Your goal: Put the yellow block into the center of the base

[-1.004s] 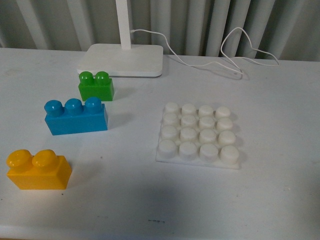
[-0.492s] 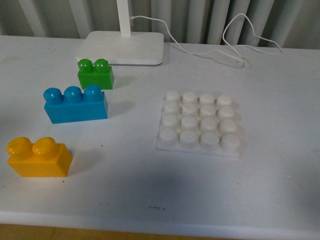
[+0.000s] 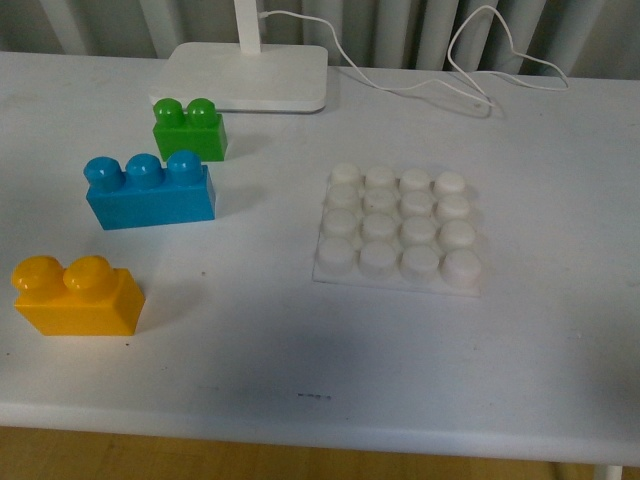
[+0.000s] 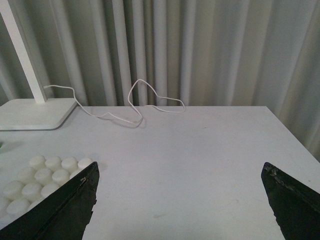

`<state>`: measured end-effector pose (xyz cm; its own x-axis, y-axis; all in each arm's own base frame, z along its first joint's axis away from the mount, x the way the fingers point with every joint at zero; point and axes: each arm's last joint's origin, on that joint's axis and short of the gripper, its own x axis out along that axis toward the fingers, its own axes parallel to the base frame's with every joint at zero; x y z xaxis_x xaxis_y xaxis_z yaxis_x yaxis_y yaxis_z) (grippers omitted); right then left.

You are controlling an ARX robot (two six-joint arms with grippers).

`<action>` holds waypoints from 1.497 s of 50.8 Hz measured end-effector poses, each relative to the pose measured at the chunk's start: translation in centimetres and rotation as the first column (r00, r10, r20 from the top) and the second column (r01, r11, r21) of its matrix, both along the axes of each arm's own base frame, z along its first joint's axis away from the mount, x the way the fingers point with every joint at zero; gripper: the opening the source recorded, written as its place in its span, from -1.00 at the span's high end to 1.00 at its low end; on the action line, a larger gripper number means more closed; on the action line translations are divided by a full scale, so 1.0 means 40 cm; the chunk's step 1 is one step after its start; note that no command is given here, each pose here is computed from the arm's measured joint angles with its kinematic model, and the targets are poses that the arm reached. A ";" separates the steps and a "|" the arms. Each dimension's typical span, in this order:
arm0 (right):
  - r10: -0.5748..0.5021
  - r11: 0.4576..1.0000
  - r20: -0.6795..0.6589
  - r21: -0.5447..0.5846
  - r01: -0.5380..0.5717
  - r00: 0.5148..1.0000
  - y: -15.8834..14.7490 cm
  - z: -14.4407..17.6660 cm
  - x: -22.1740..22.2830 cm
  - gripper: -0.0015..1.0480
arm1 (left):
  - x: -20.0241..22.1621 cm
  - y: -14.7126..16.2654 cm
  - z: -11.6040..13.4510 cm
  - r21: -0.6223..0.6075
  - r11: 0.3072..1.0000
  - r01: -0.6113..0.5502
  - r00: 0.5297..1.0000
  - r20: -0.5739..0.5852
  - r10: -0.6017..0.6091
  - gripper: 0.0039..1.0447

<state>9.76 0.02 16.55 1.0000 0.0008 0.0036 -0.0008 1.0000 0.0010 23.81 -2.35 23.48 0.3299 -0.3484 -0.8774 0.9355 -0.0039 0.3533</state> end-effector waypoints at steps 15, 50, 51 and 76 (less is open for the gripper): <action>0.000 1.000 0.000 0.000 0.000 1.000 0.000 0.000 0.000 -0.82 | 0.053 -0.033 -0.056 0.074 0.996 0.049 0.999 -0.014 -0.048 -0.88; 0.000 1.000 0.000 0.000 0.000 1.000 0.000 0.000 0.000 -0.82 | 0.132 -0.077 -0.187 0.083 0.996 0.045 0.994 -0.102 -0.037 -0.88; 0.000 1.000 0.000 0.000 0.000 1.000 0.000 0.000 0.000 -0.82 | 0.134 -0.077 -0.190 0.083 0.996 0.045 0.994 -0.103 -0.036 -0.88; 0.000 1.000 0.000 0.000 0.000 1.000 0.000 0.000 0.000 -0.82 | 0.146 -0.061 -0.218 0.104 0.994 0.022 0.993 -0.120 -0.010 -0.60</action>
